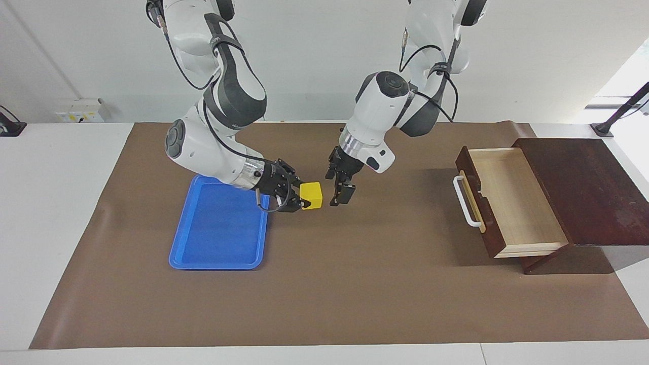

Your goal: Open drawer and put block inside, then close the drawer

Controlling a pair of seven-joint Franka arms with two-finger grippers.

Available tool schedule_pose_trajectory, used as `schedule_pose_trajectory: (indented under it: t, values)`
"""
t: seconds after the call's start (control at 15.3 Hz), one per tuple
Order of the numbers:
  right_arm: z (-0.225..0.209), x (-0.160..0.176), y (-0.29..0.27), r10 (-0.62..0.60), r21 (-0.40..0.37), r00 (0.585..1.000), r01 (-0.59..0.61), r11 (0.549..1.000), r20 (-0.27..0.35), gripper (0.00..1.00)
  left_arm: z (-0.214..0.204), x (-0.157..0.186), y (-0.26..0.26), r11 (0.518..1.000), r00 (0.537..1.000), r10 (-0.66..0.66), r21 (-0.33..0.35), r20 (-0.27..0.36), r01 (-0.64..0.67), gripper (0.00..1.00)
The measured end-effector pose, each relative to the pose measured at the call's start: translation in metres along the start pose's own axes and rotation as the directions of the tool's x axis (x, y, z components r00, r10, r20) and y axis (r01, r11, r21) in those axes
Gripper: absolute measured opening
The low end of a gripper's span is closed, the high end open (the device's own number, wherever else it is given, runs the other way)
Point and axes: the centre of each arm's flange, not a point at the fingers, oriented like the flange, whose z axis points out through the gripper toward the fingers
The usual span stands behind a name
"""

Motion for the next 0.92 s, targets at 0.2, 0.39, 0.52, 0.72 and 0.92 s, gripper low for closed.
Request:
schedule_pose_trajectory:
  t: [0.2, 0.39, 0.52, 0.72, 0.92]
  values:
    - [0.003, -0.003, 0.001, -0.004, -0.004, 1.0, 0.004, 1.0, 0.0, 0.55, 0.001, -0.006, -0.002, 1.0, 0.999, -0.023, -0.007, 0.027, 0.023, 1.0]
    - [0.004, -0.004, 0.001, -0.006, -0.006, 1.0, 0.006, 1.0, 0.0, 0.55, 0.0, -0.012, -0.003, 0.998, 0.998, -0.044, -0.029, 0.054, 0.046, 1.0]
    - [0.004, -0.004, 0.001, -0.006, -0.006, 1.0, 0.006, 1.0, 0.0, 0.55, 0.001, -0.013, -0.003, 0.998, 0.997, -0.05, -0.033, 0.058, 0.052, 0.98]
    - [0.004, -0.004, 0.001, -0.006, -0.006, 1.0, 0.006, 1.0, 0.0, 0.55, 0.006, -0.013, -0.005, 0.998, 0.997, -0.051, -0.027, 0.055, 0.053, 0.77]
    - [0.005, -0.004, 0.001, -0.021, -0.01, 1.0, 0.021, 1.0, 0.0, 0.55, 0.007, -0.012, -0.004, 0.998, 0.997, -0.051, -0.024, 0.053, 0.053, 0.58]
